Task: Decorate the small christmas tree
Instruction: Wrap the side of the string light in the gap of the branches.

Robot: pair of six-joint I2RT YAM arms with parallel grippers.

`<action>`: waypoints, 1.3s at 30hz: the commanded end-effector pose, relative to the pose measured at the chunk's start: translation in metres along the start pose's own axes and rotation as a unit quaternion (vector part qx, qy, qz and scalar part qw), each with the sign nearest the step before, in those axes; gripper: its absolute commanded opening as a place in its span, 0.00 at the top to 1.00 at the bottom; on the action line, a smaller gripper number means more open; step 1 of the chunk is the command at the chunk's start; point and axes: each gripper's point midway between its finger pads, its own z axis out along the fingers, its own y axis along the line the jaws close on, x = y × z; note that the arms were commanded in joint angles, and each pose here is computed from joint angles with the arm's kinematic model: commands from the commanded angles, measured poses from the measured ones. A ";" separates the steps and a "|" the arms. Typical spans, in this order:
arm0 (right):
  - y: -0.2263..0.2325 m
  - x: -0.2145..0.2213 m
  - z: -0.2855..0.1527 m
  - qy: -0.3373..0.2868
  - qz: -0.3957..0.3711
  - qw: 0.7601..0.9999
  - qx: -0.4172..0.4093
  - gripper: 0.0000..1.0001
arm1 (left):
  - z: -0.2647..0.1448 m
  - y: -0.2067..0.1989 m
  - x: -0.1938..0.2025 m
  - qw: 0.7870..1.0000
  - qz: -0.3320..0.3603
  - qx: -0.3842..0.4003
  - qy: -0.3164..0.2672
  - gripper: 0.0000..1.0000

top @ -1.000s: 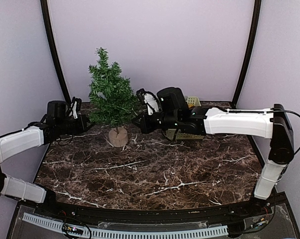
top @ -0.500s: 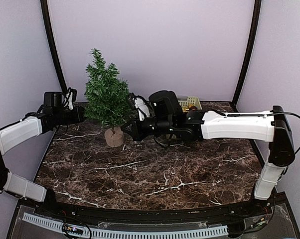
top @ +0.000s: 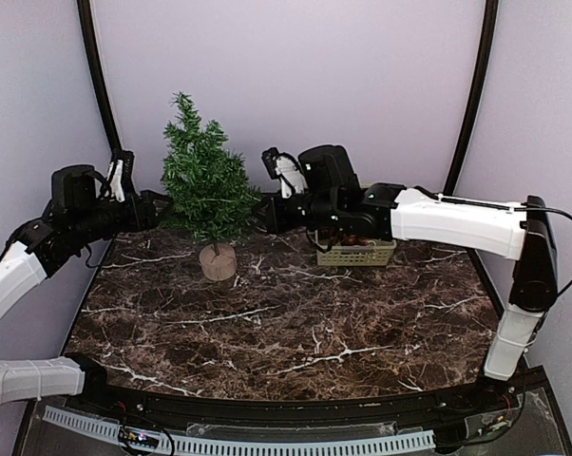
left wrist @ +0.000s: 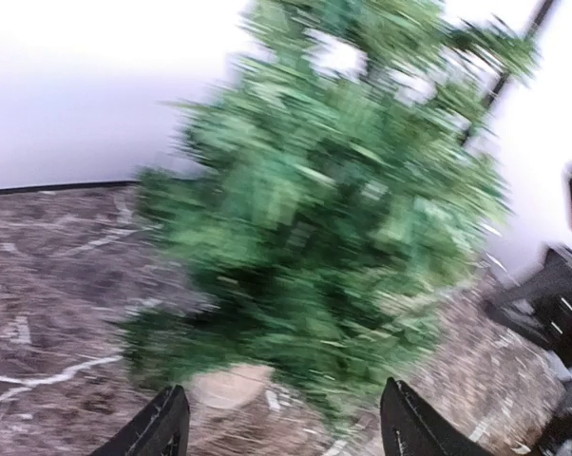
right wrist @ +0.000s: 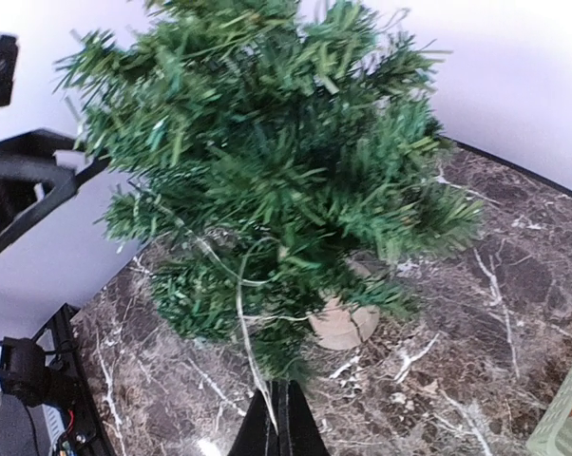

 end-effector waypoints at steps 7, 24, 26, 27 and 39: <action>-0.042 -0.027 0.015 -0.012 -0.026 0.999 0.047 1.00 | 0.014 -0.048 0.030 0.993 -0.056 0.096 0.050 0.22; -0.075 -0.054 0.028 -0.021 -0.076 0.993 0.087 1.00 | 0.036 -0.034 0.036 0.994 -0.064 0.065 0.052 0.75; -0.076 -0.055 0.035 -0.017 -0.088 0.993 0.083 1.00 | 0.037 -0.034 0.036 0.995 -0.064 0.065 0.050 0.82; -0.077 -0.054 0.039 -0.013 -0.092 0.992 0.083 1.00 | 0.037 -0.034 0.035 0.995 -0.064 0.065 0.047 0.83; -0.076 -0.040 0.068 0.002 -0.113 0.993 0.022 1.00 | 0.039 -0.016 0.020 0.998 -0.046 0.031 0.021 1.00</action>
